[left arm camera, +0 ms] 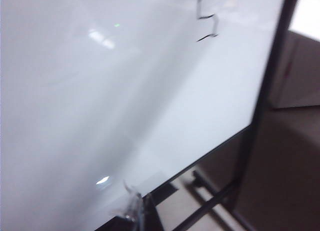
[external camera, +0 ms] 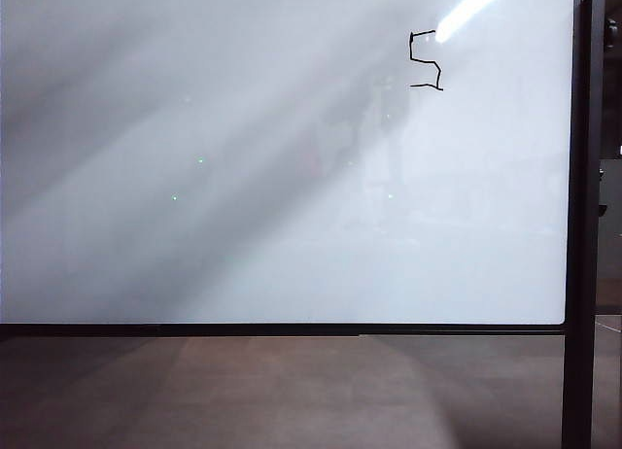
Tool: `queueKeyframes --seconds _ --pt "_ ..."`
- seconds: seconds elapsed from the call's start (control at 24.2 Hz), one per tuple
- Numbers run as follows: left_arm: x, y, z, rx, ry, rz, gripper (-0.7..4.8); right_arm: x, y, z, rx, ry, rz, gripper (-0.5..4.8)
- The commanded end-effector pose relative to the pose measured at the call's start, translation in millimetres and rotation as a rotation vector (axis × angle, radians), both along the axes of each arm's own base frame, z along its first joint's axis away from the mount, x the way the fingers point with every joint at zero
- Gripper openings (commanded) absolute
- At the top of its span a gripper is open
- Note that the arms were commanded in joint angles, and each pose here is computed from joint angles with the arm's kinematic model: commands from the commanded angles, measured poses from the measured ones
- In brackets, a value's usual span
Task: Reach to the right to find the marker pen, pick it up, and write the number 5 on the whiteboard.
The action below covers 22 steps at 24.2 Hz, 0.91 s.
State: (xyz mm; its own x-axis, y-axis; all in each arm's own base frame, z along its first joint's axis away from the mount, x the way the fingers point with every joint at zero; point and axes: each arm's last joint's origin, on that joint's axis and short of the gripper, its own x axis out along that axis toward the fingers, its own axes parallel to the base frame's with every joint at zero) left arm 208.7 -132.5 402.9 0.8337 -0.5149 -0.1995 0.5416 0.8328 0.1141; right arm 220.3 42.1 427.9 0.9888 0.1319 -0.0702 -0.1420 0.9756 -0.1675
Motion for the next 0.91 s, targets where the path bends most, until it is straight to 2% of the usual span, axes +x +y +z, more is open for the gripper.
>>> queueKeyframes --seconds 0.04,0.41,0.5,0.62,0.91 --pt "-2.7 -1.7 5.3 -0.051 -0.011 -0.066 -0.05 -31.5 -7.9 16.6 0.023 -0.069 -0.053 -0.06" --pt "-13.3 -18.0 12.3 -0.092 -0.069 -0.152 -0.05 -118.7 -26.8 23.6 0.03 -0.103 -0.104 -0.06" --pt "-19.8 -18.7 13.8 -0.105 -0.058 -0.125 -0.05 -136.8 -30.4 18.8 0.044 -0.126 -0.104 -0.06" --pt "-38.2 -5.4 23.0 -0.117 -0.068 -0.056 -0.05 -165.2 -36.0 6.2 0.1 -0.146 -0.102 -0.06" --pt "-107.2 53.6 39.2 -0.166 -0.141 -0.003 -0.05 -206.9 -43.2 -34.7 0.141 -0.197 -0.063 -0.06"
